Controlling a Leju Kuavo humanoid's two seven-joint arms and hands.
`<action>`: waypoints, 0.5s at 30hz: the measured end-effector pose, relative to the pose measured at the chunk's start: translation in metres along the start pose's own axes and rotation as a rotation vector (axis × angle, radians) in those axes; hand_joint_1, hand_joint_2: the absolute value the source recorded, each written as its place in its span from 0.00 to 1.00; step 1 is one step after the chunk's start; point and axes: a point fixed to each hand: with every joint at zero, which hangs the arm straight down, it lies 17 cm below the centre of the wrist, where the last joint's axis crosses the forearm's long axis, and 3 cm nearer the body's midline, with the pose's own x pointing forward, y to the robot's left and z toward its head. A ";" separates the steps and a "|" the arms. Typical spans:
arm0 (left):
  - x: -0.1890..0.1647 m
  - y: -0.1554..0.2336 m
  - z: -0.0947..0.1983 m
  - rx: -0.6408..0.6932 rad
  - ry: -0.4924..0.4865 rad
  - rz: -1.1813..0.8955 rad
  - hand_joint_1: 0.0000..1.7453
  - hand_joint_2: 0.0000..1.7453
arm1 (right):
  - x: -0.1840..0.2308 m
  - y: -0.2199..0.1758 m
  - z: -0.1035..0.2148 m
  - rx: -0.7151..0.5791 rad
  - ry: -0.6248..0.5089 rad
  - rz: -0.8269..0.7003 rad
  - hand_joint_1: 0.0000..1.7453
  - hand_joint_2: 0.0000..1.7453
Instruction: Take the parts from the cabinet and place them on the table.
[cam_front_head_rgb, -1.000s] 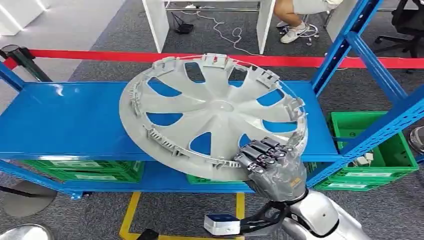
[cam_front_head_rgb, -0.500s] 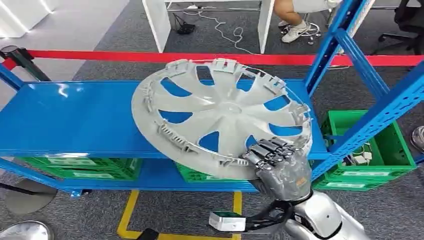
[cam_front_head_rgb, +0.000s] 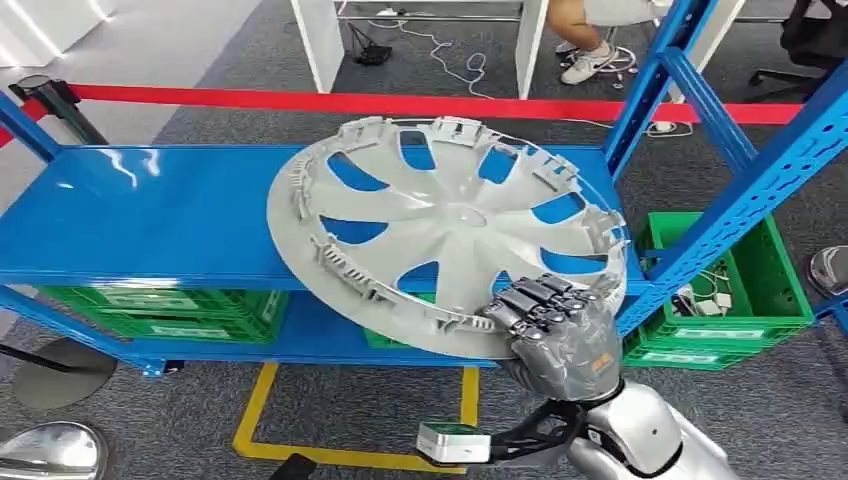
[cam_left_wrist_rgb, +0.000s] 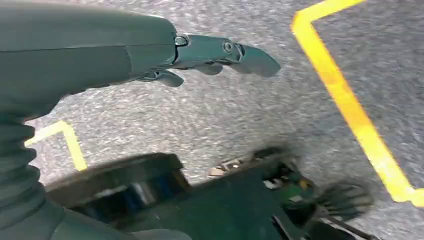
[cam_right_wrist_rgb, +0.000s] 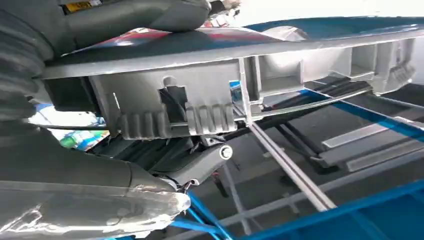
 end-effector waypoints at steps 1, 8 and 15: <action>0.000 0.000 0.000 0.000 0.000 0.000 0.00 1.00 | 0.000 0.000 0.002 0.004 0.000 0.001 1.00 1.00; -0.001 -0.001 0.000 -0.002 0.006 0.014 0.00 1.00 | -0.004 0.002 0.006 0.014 0.018 -0.004 1.00 1.00; -0.005 0.002 0.000 0.000 0.015 0.023 0.00 1.00 | -0.013 0.003 0.008 0.019 0.045 -0.008 1.00 1.00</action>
